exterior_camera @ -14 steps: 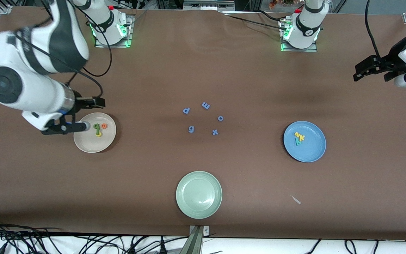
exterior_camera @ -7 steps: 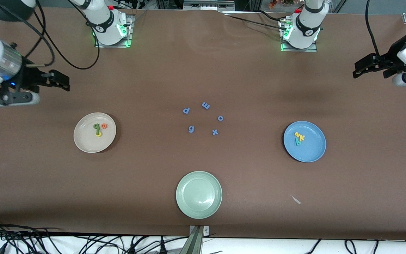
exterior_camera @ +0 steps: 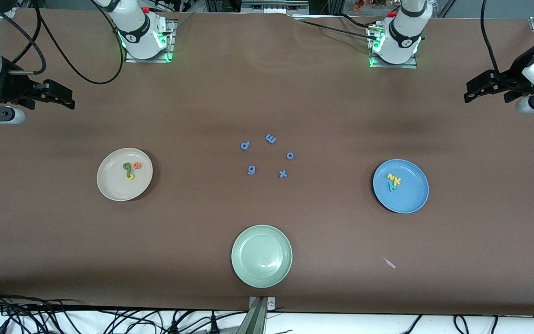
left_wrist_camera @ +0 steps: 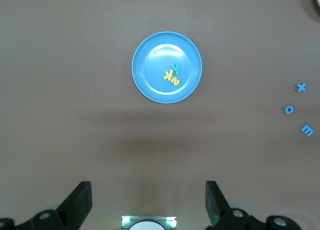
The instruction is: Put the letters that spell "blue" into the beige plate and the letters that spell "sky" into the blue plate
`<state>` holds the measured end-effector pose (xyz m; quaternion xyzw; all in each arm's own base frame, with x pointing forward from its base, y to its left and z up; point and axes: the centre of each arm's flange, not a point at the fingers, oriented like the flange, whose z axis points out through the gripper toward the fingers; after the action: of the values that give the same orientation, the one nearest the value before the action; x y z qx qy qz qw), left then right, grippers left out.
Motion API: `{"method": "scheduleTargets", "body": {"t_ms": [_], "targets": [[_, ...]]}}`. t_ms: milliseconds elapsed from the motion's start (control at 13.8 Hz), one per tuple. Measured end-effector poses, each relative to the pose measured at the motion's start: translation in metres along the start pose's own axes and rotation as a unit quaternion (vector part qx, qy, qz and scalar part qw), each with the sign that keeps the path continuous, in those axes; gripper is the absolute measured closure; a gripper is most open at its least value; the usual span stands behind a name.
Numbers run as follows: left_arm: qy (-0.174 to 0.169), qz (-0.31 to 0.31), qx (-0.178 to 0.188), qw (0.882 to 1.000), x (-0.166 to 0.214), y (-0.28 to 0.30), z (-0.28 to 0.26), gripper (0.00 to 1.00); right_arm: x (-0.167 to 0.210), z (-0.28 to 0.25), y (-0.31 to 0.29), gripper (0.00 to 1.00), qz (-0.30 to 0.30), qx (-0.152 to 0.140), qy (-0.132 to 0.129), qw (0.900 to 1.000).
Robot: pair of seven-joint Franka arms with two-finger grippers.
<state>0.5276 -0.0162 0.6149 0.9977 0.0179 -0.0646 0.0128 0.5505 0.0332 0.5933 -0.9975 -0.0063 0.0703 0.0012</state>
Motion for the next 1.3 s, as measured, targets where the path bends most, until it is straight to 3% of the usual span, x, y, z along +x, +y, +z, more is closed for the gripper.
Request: {"method": "scheduleTargets", "body": {"t_ms": [868,1302], "targets": [[0.000,0.000,0.000,1.000,0.000,0.000,0.000,0.00,0.002,-0.001,0.031,0.00,0.028,0.002,0.029,0.999],[0.000,0.000,0.000,1.000,0.000,0.000,0.000,0.00,0.005,0.005,0.026,0.00,0.023,0.002,0.025,0.999]]}}
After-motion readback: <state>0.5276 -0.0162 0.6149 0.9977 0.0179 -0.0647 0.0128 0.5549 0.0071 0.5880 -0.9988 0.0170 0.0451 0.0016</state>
